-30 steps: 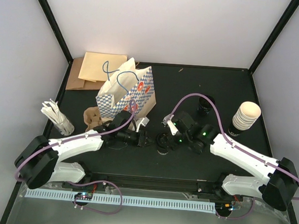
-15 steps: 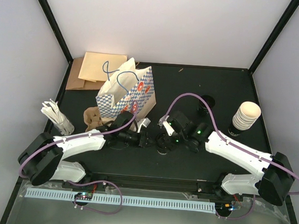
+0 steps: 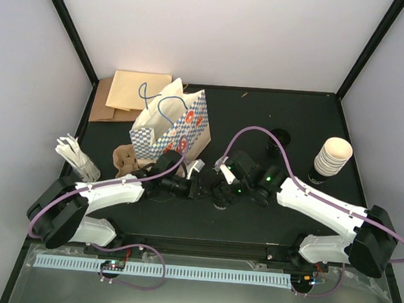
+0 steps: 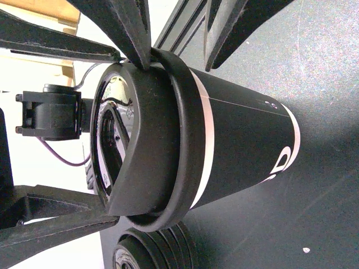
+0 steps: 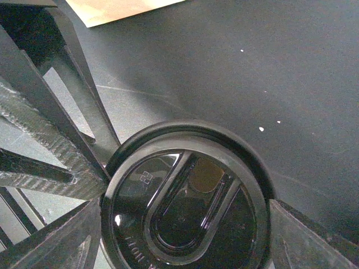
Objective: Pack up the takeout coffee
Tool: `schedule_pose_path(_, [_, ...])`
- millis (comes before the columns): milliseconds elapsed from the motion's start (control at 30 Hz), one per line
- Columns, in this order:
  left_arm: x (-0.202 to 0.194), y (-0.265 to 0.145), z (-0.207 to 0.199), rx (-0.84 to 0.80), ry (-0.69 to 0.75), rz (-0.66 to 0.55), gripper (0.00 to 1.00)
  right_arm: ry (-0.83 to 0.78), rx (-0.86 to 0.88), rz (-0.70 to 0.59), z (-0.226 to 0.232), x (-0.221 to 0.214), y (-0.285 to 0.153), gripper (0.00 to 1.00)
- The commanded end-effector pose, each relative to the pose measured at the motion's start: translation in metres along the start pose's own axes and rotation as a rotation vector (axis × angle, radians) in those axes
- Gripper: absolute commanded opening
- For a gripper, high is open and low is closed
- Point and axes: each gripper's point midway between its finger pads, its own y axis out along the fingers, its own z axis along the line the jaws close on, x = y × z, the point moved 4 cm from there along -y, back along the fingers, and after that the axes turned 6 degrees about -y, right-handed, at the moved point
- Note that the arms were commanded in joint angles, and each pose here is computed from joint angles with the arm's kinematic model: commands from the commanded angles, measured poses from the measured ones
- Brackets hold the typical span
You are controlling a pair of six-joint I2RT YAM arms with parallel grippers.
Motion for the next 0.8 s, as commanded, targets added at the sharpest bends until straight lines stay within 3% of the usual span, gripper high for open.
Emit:
schedule_pose_path(0, [-0.0012, 0.0042, 0.0023, 0.013, -0.005, 0.009, 0.28, -0.021, 0.007, 0.007, 0.0031, 0.0027, -0.0003, 0.79])
schedule_pose_path(200, [-0.0019, 0.0022, -0.0005, 0.007, -0.003, 0.008, 0.30, 0.008, -0.026, 0.030, -0.0014, -0.0023, 0.0026, 0.70])
schedule_pose_path(433, [-0.0066, -0.0028, -0.0063, -0.014, 0.000, 0.008, 0.42, 0.037, -0.028, 0.029, -0.0017, -0.0027, 0.0043, 0.67])
schedule_pose_path(767, [-0.0097, 0.0023, -0.0027, -0.036, -0.017, 0.016, 0.39, 0.051, -0.033, 0.036, -0.0024, -0.0048, 0.0066, 0.67])
